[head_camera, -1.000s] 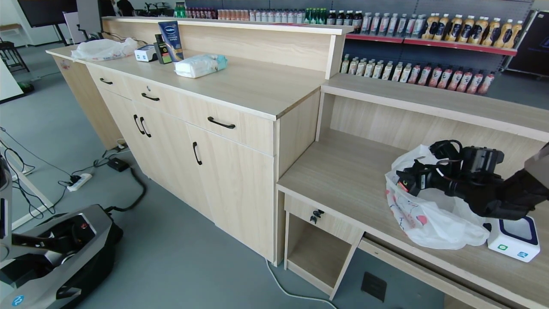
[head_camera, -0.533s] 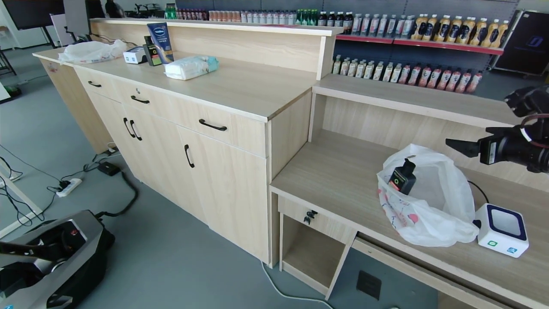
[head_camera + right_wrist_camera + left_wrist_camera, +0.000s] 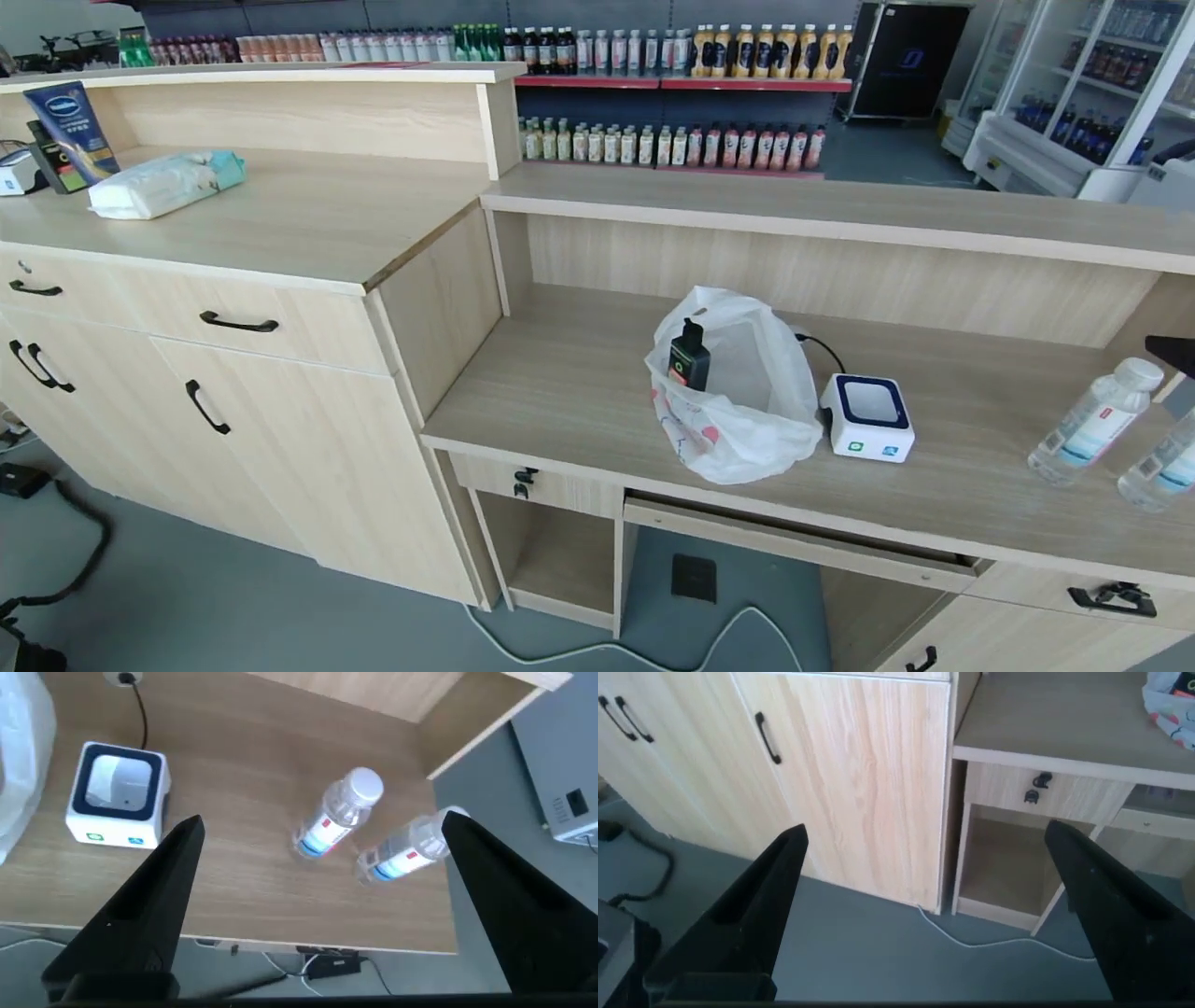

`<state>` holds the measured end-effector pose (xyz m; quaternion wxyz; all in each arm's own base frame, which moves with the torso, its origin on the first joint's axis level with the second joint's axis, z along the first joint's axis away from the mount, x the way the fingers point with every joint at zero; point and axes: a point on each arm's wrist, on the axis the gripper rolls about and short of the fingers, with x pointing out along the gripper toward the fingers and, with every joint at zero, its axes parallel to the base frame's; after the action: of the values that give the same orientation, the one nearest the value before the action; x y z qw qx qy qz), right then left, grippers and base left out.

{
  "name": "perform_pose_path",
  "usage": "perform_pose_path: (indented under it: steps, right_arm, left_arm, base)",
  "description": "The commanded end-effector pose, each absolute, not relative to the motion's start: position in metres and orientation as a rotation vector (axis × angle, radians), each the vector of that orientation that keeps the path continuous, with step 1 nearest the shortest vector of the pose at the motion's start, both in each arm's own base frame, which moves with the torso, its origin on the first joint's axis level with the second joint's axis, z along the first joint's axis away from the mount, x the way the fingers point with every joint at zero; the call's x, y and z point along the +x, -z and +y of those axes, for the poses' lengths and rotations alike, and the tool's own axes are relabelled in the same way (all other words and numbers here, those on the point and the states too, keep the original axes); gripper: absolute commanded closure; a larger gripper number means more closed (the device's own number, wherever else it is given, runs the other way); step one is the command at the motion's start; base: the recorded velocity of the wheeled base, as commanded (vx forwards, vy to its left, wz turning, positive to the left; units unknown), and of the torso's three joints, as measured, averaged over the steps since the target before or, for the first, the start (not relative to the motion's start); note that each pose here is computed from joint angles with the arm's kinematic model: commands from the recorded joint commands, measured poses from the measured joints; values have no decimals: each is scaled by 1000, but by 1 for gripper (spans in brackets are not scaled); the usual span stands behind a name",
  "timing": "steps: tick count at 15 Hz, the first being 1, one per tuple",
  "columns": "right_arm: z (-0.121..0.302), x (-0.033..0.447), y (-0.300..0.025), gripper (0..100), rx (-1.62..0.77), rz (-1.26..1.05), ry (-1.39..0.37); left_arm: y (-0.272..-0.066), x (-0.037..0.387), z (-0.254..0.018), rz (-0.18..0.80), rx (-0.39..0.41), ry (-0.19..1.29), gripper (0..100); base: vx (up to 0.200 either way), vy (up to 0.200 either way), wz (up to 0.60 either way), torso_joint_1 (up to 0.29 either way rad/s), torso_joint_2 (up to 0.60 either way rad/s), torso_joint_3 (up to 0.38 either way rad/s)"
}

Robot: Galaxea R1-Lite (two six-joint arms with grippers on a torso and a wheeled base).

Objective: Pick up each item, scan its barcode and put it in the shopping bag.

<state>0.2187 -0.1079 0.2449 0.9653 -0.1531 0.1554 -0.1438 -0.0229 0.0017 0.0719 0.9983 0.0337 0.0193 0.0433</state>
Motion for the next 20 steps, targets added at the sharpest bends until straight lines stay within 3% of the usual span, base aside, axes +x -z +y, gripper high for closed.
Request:
perform_pose_path:
  steps: [1, 5, 11, 20]
  right_arm:
    - [-131, 238, -236, 0, -257, 349, 360]
    - [-167, 258, -215, 0, -194, 373, 387]
    - [-193, 245, -166, 0, -177, 513, 350]
    - [-237, 248, -129, 0, -231, 397, 221]
  left_arm:
    - [-72, -23, 2, 38, 67, -88, 0]
    - [-72, -23, 2, 38, 67, -88, 0]
    - [-72, -23, 2, 38, 67, -88, 0]
    - [-72, -23, 2, 38, 67, -88, 0]
  base:
    - [0, 0, -600, -7, 2, 2]
    - [0, 0, 0, 0, 0, 0]
    - [0, 0, 0, 0, 0, 0]
    - [0, 0, 0, 0, 0, 0]
